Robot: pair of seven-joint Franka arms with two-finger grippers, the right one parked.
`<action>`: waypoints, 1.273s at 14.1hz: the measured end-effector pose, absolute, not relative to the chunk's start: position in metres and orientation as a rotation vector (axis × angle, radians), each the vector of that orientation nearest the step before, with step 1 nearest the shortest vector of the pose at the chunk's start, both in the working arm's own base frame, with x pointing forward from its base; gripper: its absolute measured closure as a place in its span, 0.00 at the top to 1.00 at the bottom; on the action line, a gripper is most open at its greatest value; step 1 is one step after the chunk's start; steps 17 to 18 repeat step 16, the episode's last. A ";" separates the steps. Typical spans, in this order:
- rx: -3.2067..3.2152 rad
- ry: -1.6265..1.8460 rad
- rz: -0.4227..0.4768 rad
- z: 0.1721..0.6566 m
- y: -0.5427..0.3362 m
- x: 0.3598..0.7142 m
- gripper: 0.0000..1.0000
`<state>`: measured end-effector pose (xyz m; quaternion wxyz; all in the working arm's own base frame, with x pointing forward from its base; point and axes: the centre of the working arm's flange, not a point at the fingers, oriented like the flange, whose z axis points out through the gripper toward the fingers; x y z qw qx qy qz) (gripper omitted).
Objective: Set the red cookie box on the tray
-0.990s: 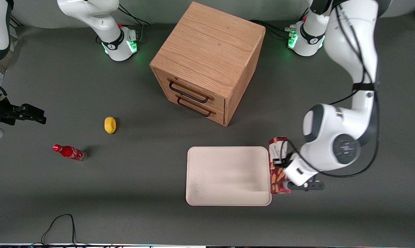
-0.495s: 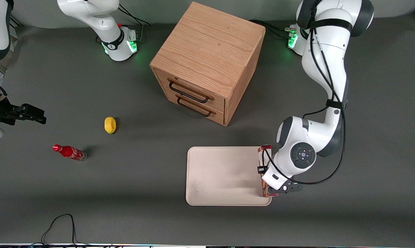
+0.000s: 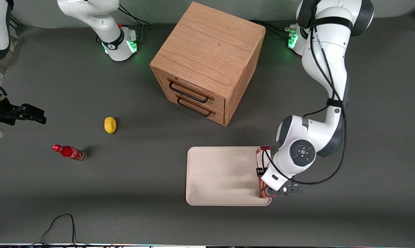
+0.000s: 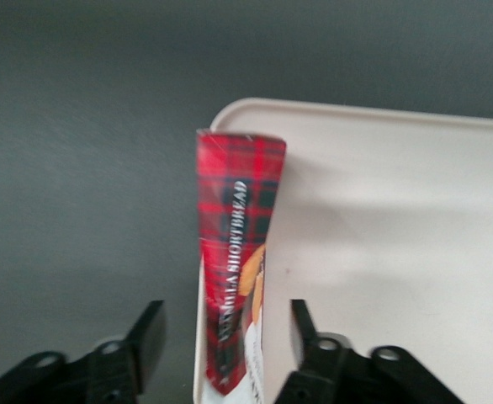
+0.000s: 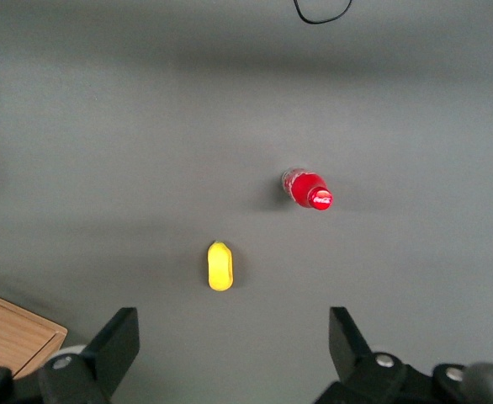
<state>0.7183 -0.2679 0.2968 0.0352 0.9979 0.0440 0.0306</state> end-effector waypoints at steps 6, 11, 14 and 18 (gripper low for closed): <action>3.032 0.245 0.068 0.438 -0.127 0.692 1.00; 2.992 0.379 -0.013 0.539 -0.018 0.619 1.00; 3.035 0.357 0.019 0.566 0.016 0.577 1.00; 3.096 0.316 0.001 0.573 0.020 0.558 1.00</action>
